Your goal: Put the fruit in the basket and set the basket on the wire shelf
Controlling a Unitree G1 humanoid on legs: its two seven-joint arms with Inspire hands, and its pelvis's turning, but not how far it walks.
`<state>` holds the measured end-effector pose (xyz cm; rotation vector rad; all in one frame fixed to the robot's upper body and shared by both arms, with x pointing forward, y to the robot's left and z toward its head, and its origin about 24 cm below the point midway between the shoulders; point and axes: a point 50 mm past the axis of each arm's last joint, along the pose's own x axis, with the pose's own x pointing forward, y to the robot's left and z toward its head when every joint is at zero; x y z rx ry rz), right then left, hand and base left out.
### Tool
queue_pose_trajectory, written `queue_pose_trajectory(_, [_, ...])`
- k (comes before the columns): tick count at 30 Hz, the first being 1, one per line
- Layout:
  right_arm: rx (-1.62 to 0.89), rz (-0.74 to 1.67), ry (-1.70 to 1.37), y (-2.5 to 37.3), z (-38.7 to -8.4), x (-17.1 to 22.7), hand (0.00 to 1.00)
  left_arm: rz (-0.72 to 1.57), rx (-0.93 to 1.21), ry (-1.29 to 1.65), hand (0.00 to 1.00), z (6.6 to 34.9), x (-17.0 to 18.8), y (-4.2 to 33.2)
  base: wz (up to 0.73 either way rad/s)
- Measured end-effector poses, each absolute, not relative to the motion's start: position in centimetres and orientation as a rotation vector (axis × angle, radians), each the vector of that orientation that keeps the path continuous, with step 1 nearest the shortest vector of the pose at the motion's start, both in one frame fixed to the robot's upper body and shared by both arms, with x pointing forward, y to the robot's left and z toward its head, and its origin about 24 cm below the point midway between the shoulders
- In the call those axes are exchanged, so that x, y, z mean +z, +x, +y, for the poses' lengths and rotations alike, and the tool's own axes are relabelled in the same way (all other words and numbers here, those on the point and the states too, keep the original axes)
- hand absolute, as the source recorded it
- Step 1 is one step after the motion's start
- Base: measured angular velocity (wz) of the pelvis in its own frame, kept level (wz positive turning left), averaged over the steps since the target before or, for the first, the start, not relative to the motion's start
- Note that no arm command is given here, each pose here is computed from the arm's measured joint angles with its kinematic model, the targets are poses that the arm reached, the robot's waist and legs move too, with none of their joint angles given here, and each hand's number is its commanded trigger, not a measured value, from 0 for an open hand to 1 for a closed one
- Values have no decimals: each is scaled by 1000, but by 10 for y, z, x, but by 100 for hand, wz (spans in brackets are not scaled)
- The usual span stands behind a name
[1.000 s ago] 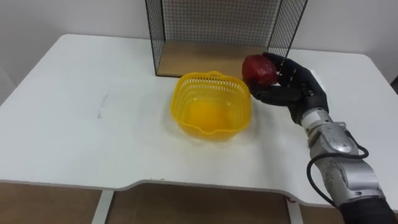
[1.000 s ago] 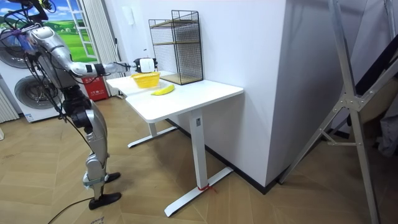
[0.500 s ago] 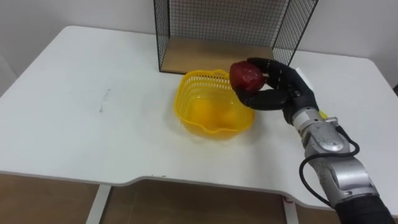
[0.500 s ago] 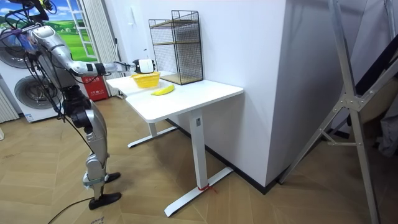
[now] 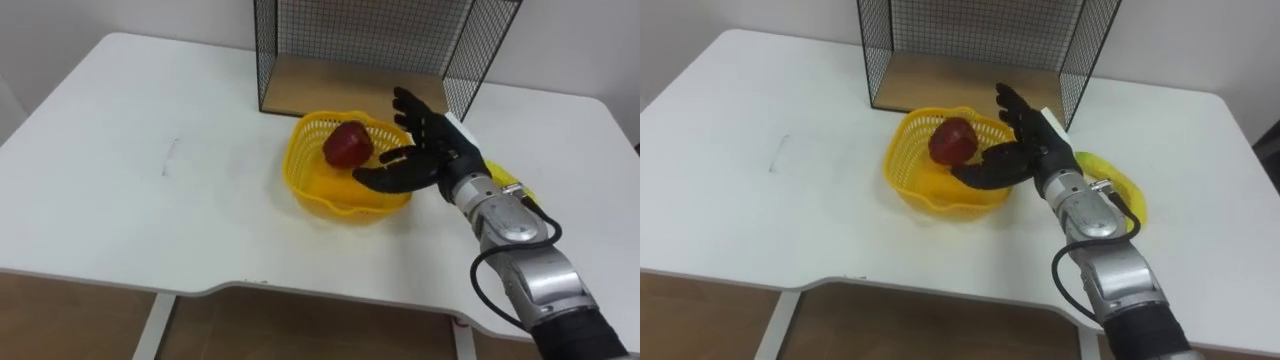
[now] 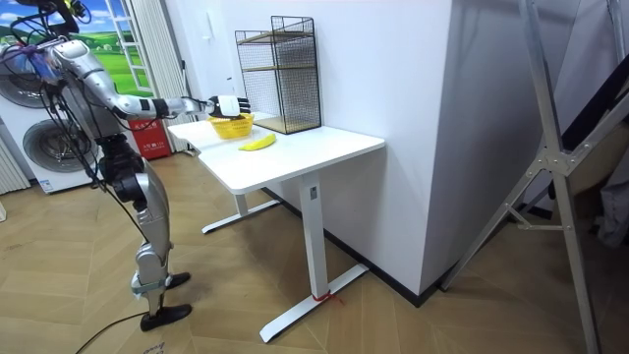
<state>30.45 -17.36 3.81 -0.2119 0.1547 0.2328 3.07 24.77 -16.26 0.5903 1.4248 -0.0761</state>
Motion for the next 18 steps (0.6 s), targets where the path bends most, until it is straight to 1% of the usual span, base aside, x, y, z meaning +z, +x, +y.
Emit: queue_pose_trajectory(18, [245,156,-209,304,-173,38,0,1427,-73,592,0,248,-163,28,0])
